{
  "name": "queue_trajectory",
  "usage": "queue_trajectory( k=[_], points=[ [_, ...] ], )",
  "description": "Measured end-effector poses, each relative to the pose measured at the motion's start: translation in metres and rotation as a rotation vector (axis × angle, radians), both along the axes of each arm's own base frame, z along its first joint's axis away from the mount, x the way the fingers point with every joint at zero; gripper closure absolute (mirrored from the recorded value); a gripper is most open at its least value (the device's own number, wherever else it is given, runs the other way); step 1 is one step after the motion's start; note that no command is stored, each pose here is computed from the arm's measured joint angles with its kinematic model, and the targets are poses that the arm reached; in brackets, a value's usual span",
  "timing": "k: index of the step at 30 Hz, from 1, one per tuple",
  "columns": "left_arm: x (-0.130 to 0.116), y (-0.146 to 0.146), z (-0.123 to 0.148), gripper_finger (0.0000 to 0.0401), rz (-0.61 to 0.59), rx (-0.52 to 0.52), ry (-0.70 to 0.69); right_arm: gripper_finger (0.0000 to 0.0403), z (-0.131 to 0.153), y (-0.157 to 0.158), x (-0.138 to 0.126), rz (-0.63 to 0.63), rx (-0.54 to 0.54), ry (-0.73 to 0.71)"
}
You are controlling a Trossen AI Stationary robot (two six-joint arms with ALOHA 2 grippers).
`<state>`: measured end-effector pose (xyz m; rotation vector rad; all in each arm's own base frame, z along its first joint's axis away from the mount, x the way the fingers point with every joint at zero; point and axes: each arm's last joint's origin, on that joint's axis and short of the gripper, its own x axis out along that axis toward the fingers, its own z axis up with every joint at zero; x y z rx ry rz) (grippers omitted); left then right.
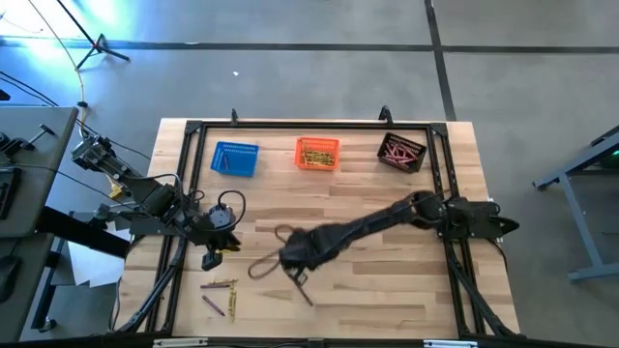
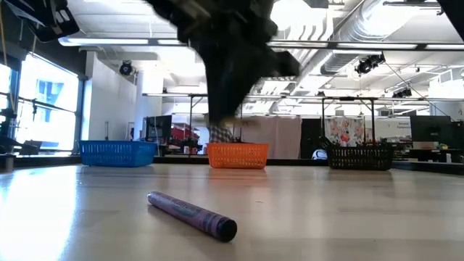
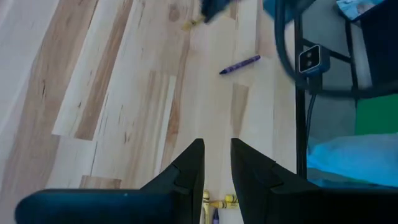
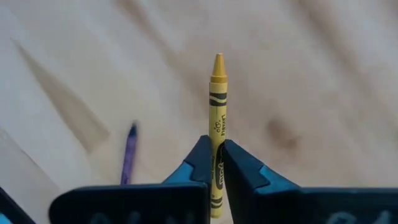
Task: Sort crayons
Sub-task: Put the yellow crayon into the orange bin
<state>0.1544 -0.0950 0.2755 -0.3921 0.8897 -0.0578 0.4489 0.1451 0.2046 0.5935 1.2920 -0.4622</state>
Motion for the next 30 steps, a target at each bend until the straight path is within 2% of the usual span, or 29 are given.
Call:
queue_trajectory(
  k=[6,11,17,22,26,30],
  points=[
    [0.000,0.000,0.000,0.0337,0.009,0.000,0.000,0.0388,0.066,-0.074,-0.002,0.007,-0.182,-0.171],
    [0.001,0.004,0.000,0.0337,0.091,0.092,-0.055,0.0388,0.097,-0.147,-0.007,-0.002,-0.352,-0.218],
    [0.004,0.014,0.004,0.0337,0.305,0.293,-0.184,0.0387,0.091,-0.240,-0.015,-0.006,-0.403,-0.138],
    [0.007,0.021,0.005,0.0337,0.411,0.371,-0.228,0.0387,0.083,-0.302,-0.028,-0.043,-0.409,-0.091],
    [0.010,0.028,0.006,0.0337,0.460,0.387,-0.228,0.0387,0.075,-0.333,-0.037,-0.026,-0.339,-0.092],
    [0.012,0.036,0.006,0.0337,0.530,0.418,-0.235,0.0387,0.057,-0.344,-0.035,0.047,-0.303,-0.060]
  ],
)
